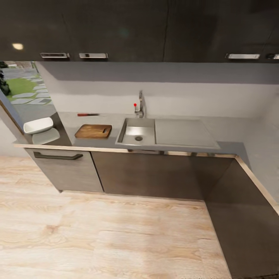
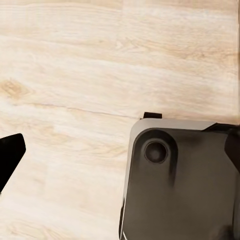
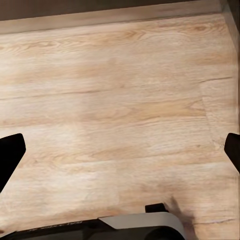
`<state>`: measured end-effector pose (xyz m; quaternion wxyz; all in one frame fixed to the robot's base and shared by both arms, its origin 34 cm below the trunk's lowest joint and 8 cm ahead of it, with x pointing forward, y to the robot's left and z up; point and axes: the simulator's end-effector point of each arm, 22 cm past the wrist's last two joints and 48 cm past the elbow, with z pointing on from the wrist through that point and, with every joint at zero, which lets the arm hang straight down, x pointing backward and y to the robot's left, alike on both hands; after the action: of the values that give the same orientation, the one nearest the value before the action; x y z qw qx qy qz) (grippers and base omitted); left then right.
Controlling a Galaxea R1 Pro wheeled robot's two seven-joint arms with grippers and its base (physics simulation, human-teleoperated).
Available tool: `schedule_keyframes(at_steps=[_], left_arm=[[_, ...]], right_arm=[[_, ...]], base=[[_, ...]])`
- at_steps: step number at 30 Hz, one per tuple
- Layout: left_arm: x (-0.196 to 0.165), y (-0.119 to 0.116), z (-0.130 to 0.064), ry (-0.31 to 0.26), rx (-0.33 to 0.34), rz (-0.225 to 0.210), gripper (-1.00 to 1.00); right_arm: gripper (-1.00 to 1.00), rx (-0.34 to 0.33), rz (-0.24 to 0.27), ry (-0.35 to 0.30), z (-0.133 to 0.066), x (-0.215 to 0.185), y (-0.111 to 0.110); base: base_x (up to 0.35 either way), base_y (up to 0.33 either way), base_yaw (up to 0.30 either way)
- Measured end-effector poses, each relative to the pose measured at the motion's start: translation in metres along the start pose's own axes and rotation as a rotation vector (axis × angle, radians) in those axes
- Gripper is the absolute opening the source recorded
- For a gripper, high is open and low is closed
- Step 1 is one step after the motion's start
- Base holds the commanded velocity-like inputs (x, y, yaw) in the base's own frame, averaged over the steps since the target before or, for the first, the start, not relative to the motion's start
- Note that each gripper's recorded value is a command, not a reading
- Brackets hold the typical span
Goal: In the kitchen, take the Vidalia onion out of the sink, dice it on the chopping board with the paring knife, put the diced onion into the bowl on the countertop, then place both the paring knife and the chopping board into the sink.
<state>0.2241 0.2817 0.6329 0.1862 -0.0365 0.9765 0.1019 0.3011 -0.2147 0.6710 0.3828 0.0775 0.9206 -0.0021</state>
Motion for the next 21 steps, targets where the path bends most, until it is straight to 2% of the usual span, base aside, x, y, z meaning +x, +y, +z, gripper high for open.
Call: schedule_keyframes(at_steps=[9, 13, 17, 20, 21], left_arm=[[-0.003, -0.001, 0.000, -0.008, 0.002, -0.003, 1.00], [-0.005, -0.002, 0.000, -0.008, 0.001, -0.004, 1.00], [-0.032, -0.015, 0.006, -0.013, 0.015, -0.015, 1.00], [-0.059, -0.030, 0.009, 0.038, 0.038, -0.009, 1.00], [-0.073, -0.040, 0.006, 0.128, 0.060, 0.011, 1.00]], right_arm=[[1.00, -0.001, 0.000, -0.008, 0.001, -0.003, 0.000], [1.00, -0.001, 0.002, -0.009, 0.001, -0.003, 0.001], [1.00, 0.003, 0.001, -0.010, 0.001, -0.004, -0.001], [1.00, 0.008, 0.000, -0.008, 0.002, -0.004, -0.004], [1.00, 0.009, 0.001, 0.011, 0.002, 0.000, -0.004]], base=[[0.000, 0.000, -0.197], [0.000, 0.000, -0.035], [0.000, 0.000, -0.007], [0.000, 0.000, -0.001], [0.000, 0.000, 0.000]])
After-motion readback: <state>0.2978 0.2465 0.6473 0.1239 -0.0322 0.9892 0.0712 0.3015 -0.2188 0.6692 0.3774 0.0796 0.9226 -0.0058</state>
